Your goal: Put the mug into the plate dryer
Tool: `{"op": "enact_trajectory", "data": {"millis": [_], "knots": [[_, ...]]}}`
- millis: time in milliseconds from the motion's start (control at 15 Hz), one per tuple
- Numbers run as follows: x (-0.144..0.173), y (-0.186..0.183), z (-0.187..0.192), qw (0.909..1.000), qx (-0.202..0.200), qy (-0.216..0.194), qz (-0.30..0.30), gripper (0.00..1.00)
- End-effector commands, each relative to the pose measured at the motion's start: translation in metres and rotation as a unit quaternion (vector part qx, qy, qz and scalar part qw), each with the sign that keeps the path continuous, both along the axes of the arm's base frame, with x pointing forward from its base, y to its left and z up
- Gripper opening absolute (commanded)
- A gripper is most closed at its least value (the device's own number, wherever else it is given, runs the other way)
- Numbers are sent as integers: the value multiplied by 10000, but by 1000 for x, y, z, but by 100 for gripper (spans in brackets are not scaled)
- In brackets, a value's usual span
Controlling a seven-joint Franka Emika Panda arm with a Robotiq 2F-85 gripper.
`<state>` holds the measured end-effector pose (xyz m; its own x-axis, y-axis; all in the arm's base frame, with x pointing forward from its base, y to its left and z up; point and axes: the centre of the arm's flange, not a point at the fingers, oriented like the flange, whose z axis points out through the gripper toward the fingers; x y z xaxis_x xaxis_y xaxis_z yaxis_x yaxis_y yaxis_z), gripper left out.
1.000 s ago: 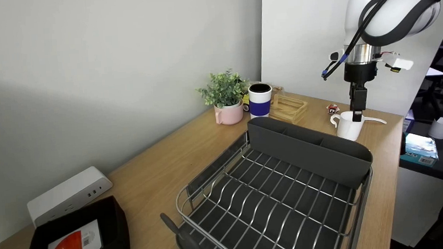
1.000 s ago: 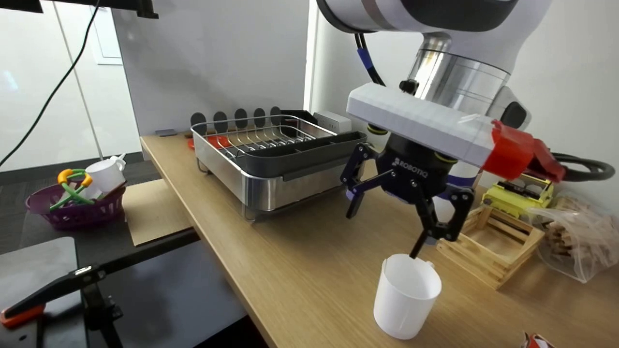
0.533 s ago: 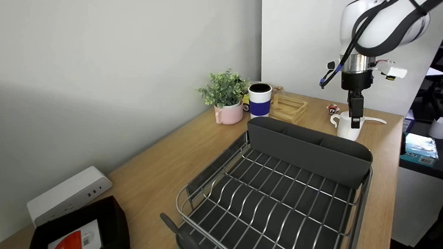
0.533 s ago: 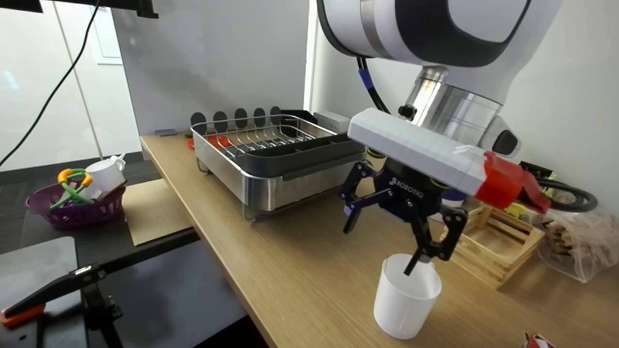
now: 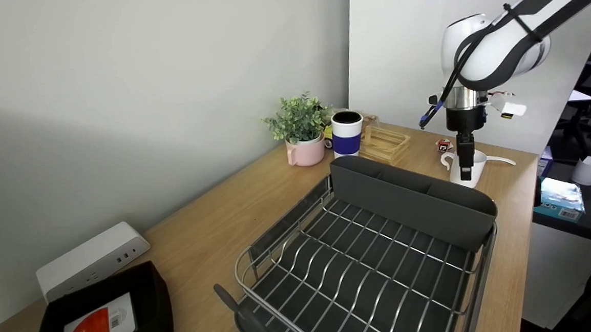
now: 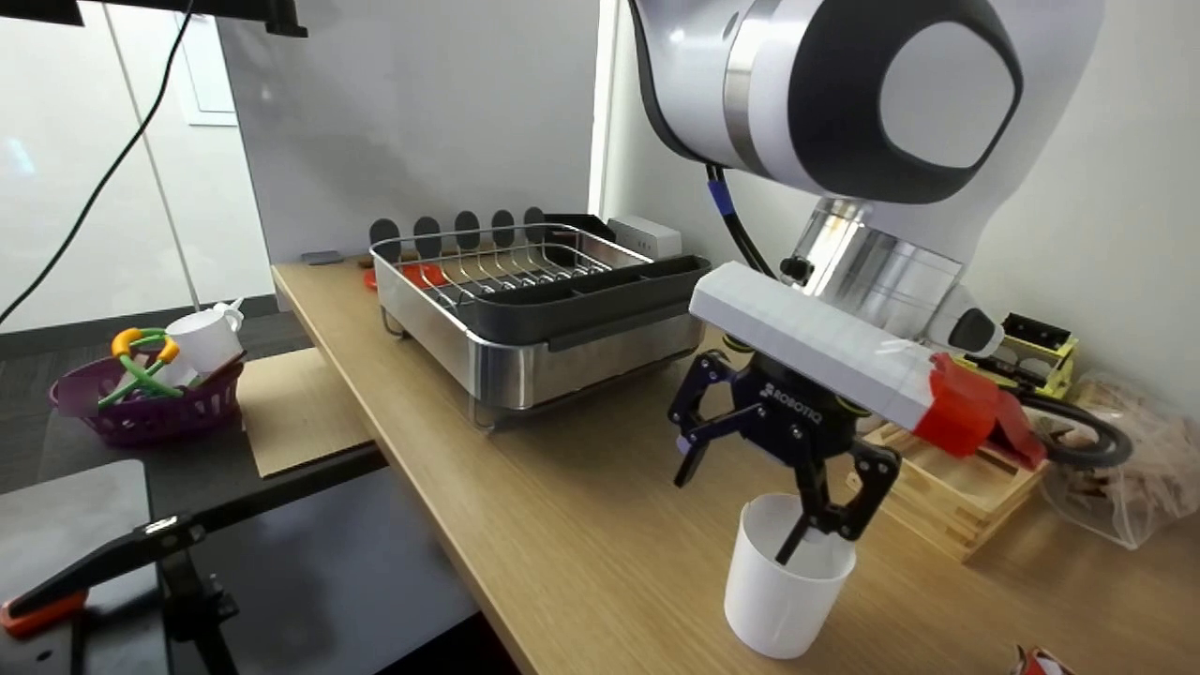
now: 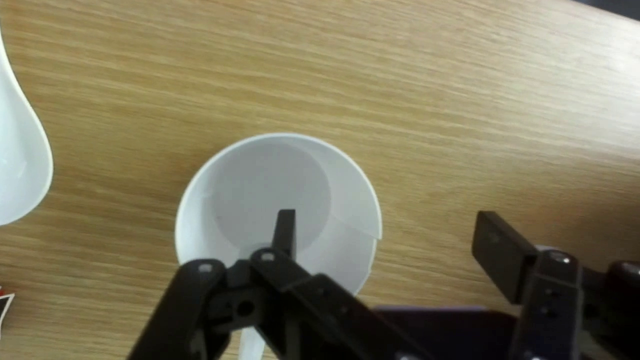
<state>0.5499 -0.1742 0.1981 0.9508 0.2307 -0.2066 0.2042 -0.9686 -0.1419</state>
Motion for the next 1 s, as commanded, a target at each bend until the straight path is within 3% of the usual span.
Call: {"op": "enact_trajectory", "data": {"millis": [0,67,267,467,533,667,933], "knots": [[11,-6,-5,9999,52,124,-55,60],[13,-7,-6,9999,44,103,-83,90],[16,-6,-6,9999,20,84,-131,98],[16,-5,-7,9999,-11,80,-140,100],[16,-5,-7,9999,-8,87,-137,75],[16,-5,-7,9999,6,70,-106,71],[18,-3,-5,9999,-12,46,-107,42]]}}
